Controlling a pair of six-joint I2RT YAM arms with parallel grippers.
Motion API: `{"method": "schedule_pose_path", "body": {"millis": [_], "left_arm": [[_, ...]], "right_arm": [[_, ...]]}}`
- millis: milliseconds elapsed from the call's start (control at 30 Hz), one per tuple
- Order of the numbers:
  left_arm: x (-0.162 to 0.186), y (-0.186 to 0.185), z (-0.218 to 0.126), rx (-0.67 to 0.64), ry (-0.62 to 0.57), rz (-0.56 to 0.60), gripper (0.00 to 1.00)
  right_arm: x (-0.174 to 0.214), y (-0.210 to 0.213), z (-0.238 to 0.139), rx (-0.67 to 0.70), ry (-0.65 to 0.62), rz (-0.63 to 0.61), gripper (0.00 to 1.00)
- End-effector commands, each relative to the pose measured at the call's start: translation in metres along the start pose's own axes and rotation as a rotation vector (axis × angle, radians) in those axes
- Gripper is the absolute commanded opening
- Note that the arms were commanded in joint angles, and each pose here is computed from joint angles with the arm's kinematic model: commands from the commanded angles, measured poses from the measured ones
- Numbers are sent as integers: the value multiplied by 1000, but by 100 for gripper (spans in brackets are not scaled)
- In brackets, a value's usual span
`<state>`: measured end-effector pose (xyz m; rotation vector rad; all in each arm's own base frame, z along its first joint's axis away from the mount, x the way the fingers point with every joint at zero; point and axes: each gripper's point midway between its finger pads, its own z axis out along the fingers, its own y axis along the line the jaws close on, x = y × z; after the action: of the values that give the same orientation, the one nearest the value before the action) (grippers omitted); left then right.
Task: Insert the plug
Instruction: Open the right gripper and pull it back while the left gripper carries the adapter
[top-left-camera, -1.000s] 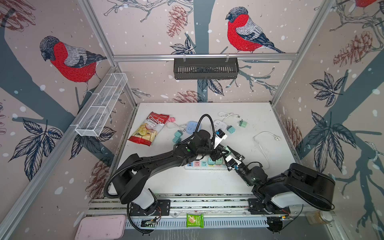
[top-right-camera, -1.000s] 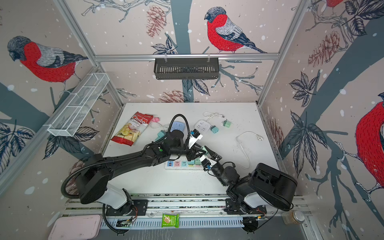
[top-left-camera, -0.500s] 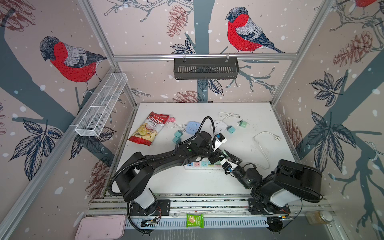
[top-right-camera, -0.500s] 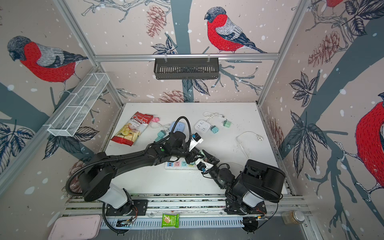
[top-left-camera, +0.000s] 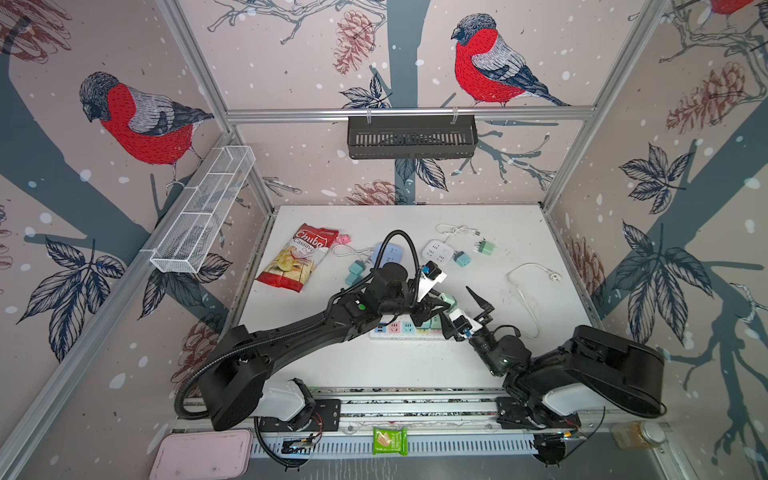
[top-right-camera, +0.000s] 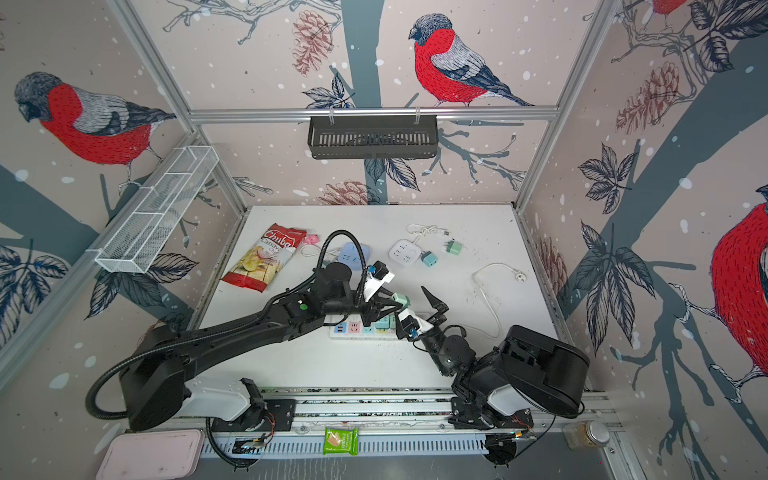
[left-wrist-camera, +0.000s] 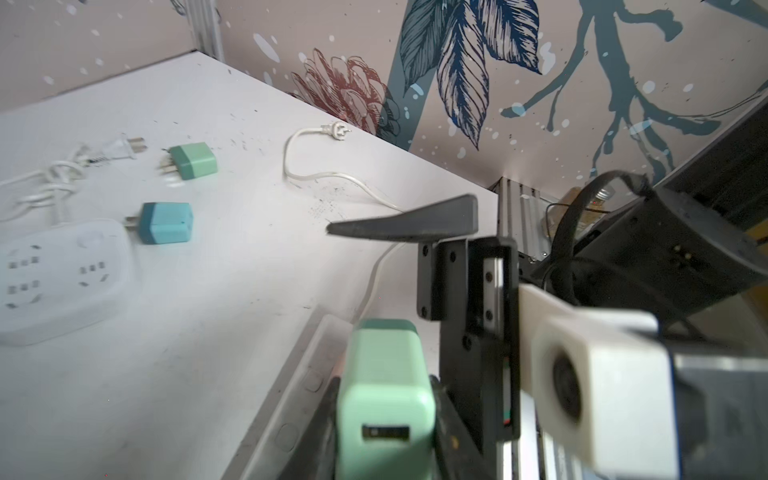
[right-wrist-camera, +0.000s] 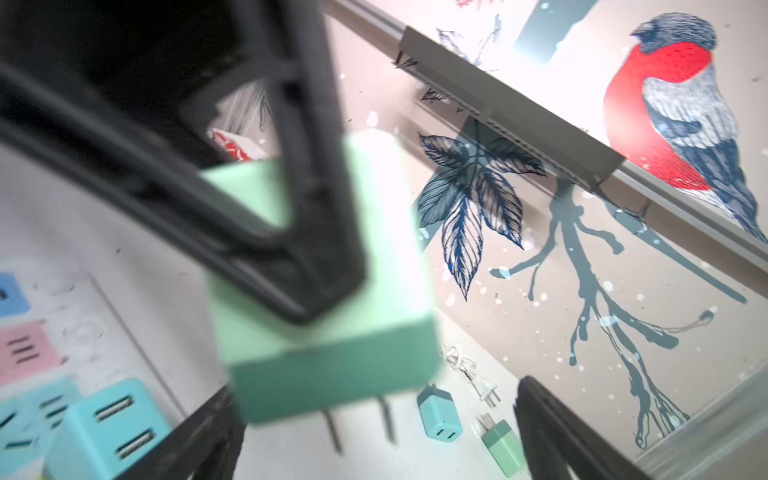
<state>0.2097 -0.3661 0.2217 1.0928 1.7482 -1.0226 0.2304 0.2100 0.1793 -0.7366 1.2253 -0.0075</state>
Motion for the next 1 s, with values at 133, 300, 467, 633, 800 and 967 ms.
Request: {"method": "schedule_pose_path", "body": {"millis": [133,300,467,633,800,967], "left_arm": [[-17,36,-52,-341,-141,265,0],[-15,48,-94,-524,-250,360,0],[-10,16,-87,-379,-199,498,0],[-37,-3,-73,-323,-138,446,0],[-78,-44,-63,-129,-89,485,0],[-32,-10,-65,-173,336,711,0]], "right_arm": [[-12,-63,-44,156,-158,265,100],[-4,-65,-36,148,-125,295,100],[-1,-79,-45,196,-142,348,100],[6,-89,-43,216,-132,412,100],[13,-95,-38,237,-99,453,100],[19,-105,-45,289,-105,496,100]]}}
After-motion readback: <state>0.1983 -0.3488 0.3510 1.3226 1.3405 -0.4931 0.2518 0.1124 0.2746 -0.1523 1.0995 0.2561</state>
